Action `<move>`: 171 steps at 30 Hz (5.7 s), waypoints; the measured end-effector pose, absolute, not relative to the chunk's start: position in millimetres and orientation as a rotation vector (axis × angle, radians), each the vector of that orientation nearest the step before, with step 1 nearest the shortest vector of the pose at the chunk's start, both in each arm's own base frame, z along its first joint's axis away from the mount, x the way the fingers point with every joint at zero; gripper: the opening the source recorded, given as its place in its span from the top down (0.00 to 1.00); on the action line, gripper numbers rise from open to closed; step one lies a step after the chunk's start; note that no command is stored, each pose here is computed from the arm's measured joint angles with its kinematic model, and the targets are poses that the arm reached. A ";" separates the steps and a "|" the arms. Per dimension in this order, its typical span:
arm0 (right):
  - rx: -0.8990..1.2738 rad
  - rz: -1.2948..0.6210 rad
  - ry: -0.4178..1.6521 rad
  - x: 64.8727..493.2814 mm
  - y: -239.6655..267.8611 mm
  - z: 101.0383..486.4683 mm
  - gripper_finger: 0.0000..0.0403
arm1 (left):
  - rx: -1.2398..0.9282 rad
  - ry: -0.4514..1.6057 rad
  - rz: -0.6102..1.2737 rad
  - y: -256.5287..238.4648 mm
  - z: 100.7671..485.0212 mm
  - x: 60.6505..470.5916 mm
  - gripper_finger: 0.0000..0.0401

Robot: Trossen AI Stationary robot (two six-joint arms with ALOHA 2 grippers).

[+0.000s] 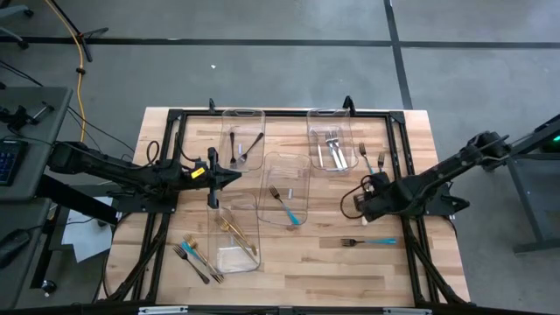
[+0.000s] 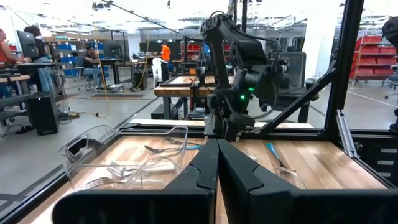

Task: Sort silverware by color (type)
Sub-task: Put the white fork into the top right transparent bin

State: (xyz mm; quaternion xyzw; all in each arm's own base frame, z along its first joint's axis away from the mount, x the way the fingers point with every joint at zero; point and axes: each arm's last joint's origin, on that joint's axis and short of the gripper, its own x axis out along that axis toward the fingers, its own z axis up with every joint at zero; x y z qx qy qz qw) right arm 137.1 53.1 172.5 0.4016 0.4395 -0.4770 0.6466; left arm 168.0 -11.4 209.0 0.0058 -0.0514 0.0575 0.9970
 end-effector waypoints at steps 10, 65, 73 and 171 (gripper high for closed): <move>0.991 -1.209 0.976 147.9 58.8 155.7 0.68 | 0.012 -0.102 0.115 -11.4 209.0 168.0 1.00; 0.917 -1.420 0.993 167.8 51.5 119.4 0.91 | 0.011 -0.103 0.115 -11.4 209.0 168.0 1.00; 0.902 -1.394 1.007 168.6 51.7 118.9 0.95 | 0.011 -0.103 0.115 -11.4 209.0 168.0 1.00; 0.149 -0.939 0.312 250.9 -55.8 270.1 1.00 | 0.035 -0.187 0.079 -13.3 224.4 174.5 1.00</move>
